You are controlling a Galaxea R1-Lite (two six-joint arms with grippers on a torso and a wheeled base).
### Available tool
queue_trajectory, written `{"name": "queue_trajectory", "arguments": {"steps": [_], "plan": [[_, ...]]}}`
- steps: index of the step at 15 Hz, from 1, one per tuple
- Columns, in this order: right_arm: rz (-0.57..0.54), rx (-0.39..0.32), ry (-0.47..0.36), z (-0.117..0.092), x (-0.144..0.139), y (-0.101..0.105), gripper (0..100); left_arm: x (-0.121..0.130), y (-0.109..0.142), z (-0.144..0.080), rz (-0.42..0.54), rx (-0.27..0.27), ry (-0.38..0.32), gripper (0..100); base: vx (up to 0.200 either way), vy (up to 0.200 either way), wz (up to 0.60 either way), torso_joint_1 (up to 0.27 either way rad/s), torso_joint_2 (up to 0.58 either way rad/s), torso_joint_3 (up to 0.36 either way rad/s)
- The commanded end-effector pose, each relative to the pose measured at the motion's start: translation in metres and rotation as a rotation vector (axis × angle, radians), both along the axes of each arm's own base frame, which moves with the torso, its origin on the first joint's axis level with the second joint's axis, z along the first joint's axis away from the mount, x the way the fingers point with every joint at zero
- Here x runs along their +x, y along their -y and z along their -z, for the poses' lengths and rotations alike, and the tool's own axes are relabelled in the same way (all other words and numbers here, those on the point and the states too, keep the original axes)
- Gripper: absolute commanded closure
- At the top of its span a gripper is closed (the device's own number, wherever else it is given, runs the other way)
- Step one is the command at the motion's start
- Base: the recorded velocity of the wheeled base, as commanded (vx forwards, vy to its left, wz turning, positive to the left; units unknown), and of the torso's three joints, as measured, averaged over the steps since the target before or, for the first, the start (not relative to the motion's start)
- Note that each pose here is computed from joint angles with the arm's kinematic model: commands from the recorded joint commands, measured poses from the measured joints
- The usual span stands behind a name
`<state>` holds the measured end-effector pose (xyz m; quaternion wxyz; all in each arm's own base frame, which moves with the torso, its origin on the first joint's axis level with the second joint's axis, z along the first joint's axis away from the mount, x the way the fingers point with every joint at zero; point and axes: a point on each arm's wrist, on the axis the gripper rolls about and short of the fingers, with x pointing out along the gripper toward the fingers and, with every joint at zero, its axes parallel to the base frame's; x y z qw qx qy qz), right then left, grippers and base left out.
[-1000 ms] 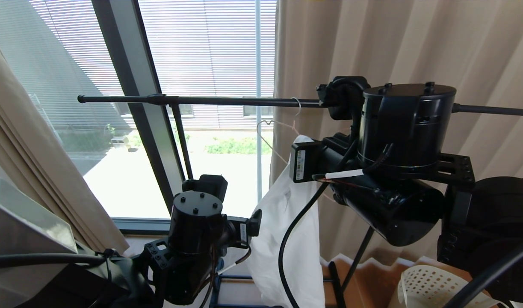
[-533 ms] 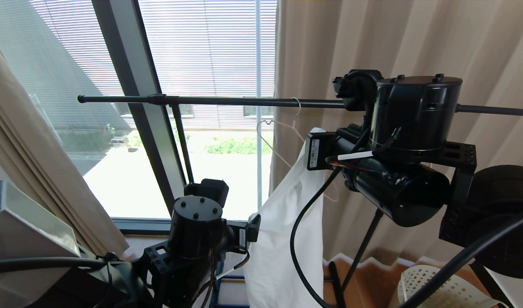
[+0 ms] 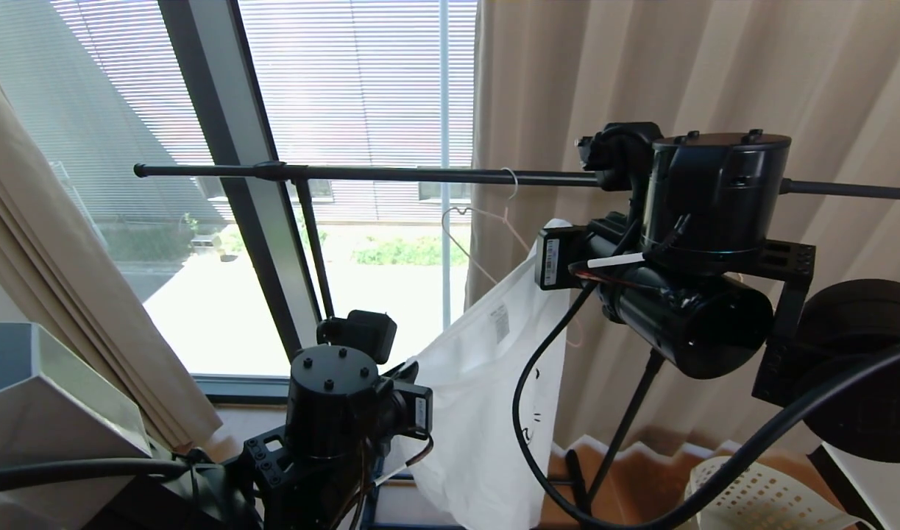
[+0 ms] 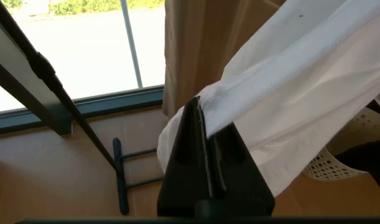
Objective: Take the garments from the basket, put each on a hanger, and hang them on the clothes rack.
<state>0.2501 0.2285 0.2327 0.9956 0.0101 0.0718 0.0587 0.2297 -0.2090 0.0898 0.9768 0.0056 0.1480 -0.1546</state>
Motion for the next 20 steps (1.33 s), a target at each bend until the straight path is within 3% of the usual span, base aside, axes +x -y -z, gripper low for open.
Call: {"name": "queue_trajectory", "arguments": {"steps": [1,4,5,7,8,11,14,20], "plan": [[0.014,-0.036,-0.014,0.007,0.003,0.005,100,-0.003,0.000,0.001,0.007,0.005,-0.004,100,0.000,0.000,0.00,0.000,0.00,0.000],[0.019,-0.202,-0.053,0.025,-0.003,0.016,100,-0.006,-0.004,-0.016,0.023,-0.003,0.042,100,0.000,0.000,0.00,0.000,0.00,0.000],[0.004,-0.309,-0.086,0.040,-0.008,0.020,100,-0.005,-0.007,-0.024,0.051,0.068,0.077,100,0.000,0.000,0.00,0.000,0.00,0.000],[0.018,-0.410,-0.117,0.054,-0.012,0.025,100,0.004,-0.014,-0.041,0.045,0.171,0.143,100,0.000,0.000,0.00,0.000,0.00,0.000],[0.045,-0.443,-0.133,0.059,-0.013,0.026,100,0.008,-0.013,-0.049,0.044,0.189,0.154,100,0.000,0.000,0.00,0.000,0.00,0.000],[0.061,-0.464,-0.145,0.063,-0.015,0.029,100,0.015,-0.008,-0.075,0.056,0.233,0.097,100,0.000,0.000,0.00,0.000,0.00,0.000],[0.035,-0.456,-0.124,0.050,-0.026,0.033,100,0.010,-0.009,-0.087,0.128,0.242,0.016,100,0.000,0.000,0.00,0.000,0.00,0.000],[0.013,-0.413,-0.092,0.034,-0.031,0.037,100,0.011,-0.013,-0.111,0.201,0.169,0.007,100,0.000,0.000,0.00,0.000,0.00,0.000]]}}
